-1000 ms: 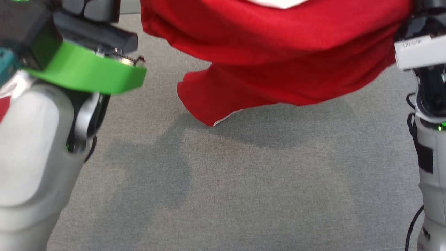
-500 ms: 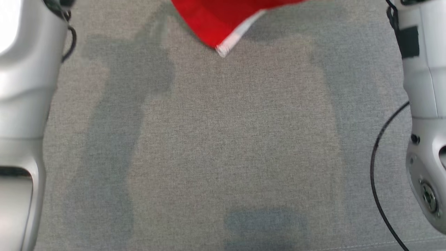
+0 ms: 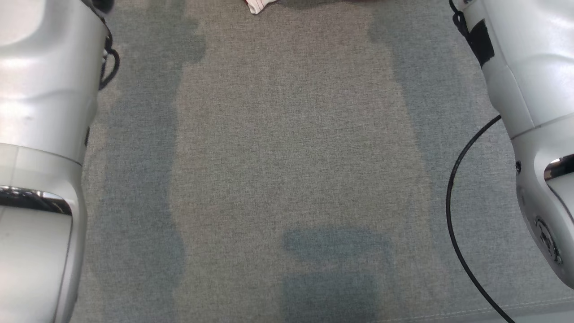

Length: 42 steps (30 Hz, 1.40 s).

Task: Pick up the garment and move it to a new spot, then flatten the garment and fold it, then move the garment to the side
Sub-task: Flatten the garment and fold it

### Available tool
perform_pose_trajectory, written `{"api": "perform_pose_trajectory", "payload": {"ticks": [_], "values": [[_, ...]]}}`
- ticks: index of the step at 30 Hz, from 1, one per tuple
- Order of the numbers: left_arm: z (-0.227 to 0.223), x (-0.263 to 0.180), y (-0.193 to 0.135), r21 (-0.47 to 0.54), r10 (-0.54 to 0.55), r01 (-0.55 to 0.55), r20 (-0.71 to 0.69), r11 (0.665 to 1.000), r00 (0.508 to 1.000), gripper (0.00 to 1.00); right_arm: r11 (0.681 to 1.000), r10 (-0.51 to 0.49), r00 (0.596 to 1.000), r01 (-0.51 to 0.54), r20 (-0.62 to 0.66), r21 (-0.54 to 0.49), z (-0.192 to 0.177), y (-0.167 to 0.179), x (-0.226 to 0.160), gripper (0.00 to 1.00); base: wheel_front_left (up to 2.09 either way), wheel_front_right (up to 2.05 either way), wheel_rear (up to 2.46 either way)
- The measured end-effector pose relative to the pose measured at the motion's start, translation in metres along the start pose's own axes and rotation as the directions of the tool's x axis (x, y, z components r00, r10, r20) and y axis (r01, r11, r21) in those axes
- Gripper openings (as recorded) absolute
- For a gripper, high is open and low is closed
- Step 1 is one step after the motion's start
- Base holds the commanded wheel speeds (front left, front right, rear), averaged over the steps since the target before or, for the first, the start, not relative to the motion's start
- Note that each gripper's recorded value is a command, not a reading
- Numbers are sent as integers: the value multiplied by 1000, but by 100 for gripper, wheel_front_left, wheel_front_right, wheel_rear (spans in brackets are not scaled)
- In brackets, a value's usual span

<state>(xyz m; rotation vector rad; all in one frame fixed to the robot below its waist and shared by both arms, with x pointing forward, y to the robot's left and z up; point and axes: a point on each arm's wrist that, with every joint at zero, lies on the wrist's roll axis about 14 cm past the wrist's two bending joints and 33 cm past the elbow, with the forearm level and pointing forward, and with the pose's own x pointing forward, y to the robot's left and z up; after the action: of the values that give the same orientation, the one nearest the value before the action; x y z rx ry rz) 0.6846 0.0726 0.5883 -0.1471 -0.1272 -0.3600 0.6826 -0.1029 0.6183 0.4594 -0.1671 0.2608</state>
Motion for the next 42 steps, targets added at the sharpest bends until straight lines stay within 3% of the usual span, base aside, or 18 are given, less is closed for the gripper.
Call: {"api": "perform_pose_trajectory", "payload": {"ticks": [5,8,13,19,25,36,42], "values": [[-70,-34,3,-89,29,-41,-132,995,991,0,999,-22,984,17,-177,-32,-73,-28,-34,0,0,0,0],[-97,-62,0,-131,31,-55,-173,990,984,0,1000,-28,963,30,-268,4,-114,-38,-70,0,0,0,0],[-121,-113,-10,-172,34,-69,-201,983,979,0,993,-50,941,83,-333,83,-144,-53,-135,0,0,0,0],[-123,-170,-33,-162,5,-37,-193,986,981,0,981,-40,943,98,-329,164,-141,-44,-192,0,0,0,0],[-114,-226,-50,-168,10,-41,-183,985,983,0,979,-94,936,149,-340,137,-132,-53,-251,0,0,0,0],[-96,-303,-82,-167,25,-78,-294,983,956,0,972,-125,937,181,-326,149,-112,-33,-326,0,0,0,0],[-74,-328,-87,-164,51,-111,-330,980,943,0,979,-115,936,164,-331,124,-99,-23,-348,0,0,0,0]]}}
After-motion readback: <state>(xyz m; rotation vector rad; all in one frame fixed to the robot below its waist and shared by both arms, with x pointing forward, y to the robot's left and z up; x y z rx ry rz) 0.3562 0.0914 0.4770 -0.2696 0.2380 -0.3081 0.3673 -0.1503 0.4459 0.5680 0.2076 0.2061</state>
